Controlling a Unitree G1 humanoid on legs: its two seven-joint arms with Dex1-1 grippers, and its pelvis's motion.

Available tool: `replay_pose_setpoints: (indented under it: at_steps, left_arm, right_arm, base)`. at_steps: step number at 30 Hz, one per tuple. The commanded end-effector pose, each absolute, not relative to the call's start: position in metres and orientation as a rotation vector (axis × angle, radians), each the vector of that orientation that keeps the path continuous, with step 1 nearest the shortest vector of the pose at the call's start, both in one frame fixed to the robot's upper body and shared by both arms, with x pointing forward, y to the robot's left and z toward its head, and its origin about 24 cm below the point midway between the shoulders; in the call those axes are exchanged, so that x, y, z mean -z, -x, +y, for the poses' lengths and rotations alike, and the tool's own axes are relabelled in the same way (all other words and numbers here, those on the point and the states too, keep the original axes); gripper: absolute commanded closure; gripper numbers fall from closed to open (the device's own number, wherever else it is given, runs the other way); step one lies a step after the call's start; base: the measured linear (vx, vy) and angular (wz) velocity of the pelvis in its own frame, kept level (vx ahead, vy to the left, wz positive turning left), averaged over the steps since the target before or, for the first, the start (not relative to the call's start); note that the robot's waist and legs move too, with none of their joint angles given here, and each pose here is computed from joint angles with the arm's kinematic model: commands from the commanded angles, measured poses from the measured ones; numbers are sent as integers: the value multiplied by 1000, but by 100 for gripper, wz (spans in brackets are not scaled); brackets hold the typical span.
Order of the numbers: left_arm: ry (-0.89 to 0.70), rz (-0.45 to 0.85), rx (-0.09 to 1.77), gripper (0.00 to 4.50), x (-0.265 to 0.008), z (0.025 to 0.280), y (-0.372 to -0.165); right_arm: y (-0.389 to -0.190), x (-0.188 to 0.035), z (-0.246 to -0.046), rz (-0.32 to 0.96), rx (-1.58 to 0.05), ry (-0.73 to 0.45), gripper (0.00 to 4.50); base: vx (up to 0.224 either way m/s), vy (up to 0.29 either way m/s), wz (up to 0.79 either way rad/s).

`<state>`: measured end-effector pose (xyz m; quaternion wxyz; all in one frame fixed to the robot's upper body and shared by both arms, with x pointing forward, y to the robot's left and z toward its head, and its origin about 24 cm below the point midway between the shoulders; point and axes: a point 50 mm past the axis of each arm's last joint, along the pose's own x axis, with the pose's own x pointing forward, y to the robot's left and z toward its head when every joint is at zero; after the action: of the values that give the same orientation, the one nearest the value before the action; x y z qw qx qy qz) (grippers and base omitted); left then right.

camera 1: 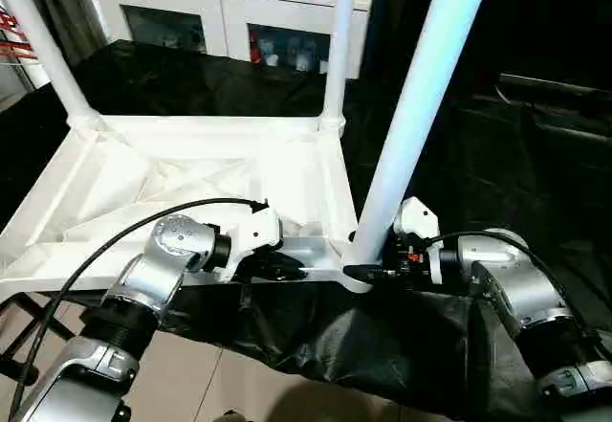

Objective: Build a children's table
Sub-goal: Rotate leg to tighten

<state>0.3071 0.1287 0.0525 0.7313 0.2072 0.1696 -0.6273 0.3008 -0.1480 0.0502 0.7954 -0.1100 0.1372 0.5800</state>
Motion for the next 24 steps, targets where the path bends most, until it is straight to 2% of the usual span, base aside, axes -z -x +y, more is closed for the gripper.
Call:
replay_pose_setpoints:
  at_steps: [1, 5, 7, 10, 12, 13, 17, 18, 21, 24]
  left_arm:
    - [-454, 261, 1219, 450, -67, 112, -325]
    - [-438, 254, 1130, 450, -67, 96, -332]
    - [-430, 250, 1112, 450, -68, 92, -333]
    - [-405, 227, 1002, 450, -74, 73, -342]
    - [-402, 222, 991, 450, -75, 68, -343]
    - [-401, 216, 991, 450, -75, 62, -343]
    - [-408, 208, 994, 450, -75, 58, -342]
    - [-410, 205, 1000, 450, -75, 58, -341]
    - [-409, 204, 998, 450, -74, 60, -340]
    - [-413, 206, 995, 450, -74, 64, -340]
  right_arm:
    - [-302, -34, -128, 313, -1142, 217, 187]
    - [-314, -24, -114, 312, -874, 152, 188]
    - [-316, -22, -109, 311, -830, 136, 188]
    - [-325, -19, -80, 315, -646, 78, 188]
    - [-326, -20, -71, 309, -634, 48, 188]
    - [-327, -23, -62, 289, -644, 19, 132]
    - [-329, -28, -57, 270, -637, -14, 110]
    - [-329, -28, -58, 270, -628, -16, 84]
    - [-330, -28, -62, 267, -613, -37, 75]
    - [-332, -30, -68, 257, -606, -59, 43]
  base:
    - [0, 0, 0]
    - [0, 0, 0]
    - [0, 0, 0]
    - [0, 0, 0]
    - [0, 0, 0]
    - [0, 0, 0]
    - [0, 0, 0]
    - [0, 0, 0]
    - [0, 0, 0]
    - [0, 0, 0]
